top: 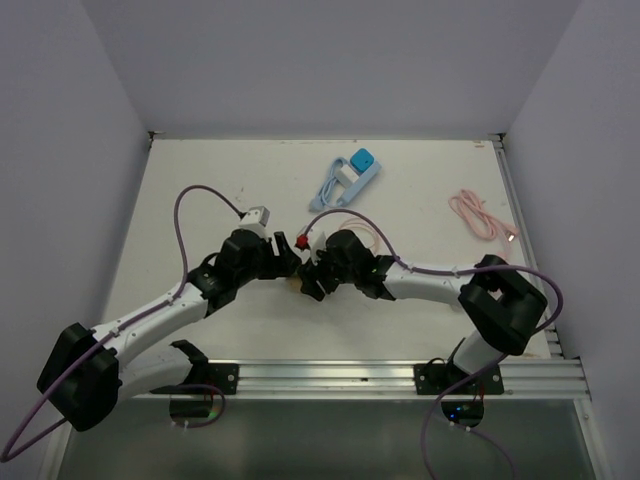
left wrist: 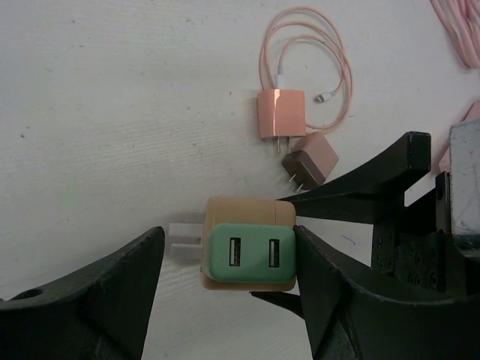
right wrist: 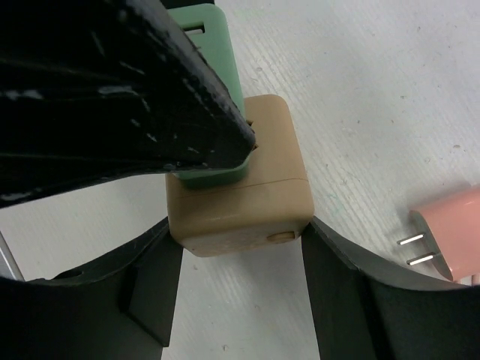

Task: Pull the plug off the socket

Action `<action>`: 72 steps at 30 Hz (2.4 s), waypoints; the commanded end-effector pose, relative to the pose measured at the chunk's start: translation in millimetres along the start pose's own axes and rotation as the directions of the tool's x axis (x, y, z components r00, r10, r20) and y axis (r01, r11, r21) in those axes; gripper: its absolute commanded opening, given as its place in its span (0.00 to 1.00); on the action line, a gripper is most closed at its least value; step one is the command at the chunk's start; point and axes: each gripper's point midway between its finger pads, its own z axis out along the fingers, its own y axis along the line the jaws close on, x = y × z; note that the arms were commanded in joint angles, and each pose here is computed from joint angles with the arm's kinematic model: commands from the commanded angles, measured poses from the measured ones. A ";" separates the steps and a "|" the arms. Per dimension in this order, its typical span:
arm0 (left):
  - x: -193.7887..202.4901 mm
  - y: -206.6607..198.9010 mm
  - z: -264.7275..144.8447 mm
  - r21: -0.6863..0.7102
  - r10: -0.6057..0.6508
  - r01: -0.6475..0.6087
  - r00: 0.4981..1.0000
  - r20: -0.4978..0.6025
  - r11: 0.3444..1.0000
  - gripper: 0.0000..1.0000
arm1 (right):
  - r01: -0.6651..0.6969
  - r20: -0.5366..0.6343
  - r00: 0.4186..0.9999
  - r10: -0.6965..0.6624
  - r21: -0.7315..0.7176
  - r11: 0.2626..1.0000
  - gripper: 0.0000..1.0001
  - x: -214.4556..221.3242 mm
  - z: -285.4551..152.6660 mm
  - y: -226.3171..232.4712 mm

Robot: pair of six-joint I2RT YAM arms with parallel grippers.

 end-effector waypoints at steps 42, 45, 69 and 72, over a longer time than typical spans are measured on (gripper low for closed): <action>-3.2 -9.2 4.2 0.093 -0.213 0.203 0.971 0.112 0.975 0.00 | -0.056 0.308 0.948 0.082 -0.093 0.994 0.86 -55.3 -7.3 14.3; -5.2 -10.4 2.6 0.103 -0.221 0.209 0.968 0.121 0.972 0.00 | -0.062 0.296 0.951 0.087 -0.093 0.994 0.87 -52.8 -4.3 13.8; -32.3 -17.4 -9.0 0.149 -0.273 0.243 0.935 0.227 0.958 0.00 | -0.063 0.241 0.966 0.096 -0.141 0.988 0.49 -44.5 10.2 20.1; -45.5 -14.3 -14.0 0.120 -0.258 0.233 0.926 0.275 0.965 0.00 | -0.054 0.242 0.967 0.086 -0.136 0.989 0.21 -45.2 9.0 19.3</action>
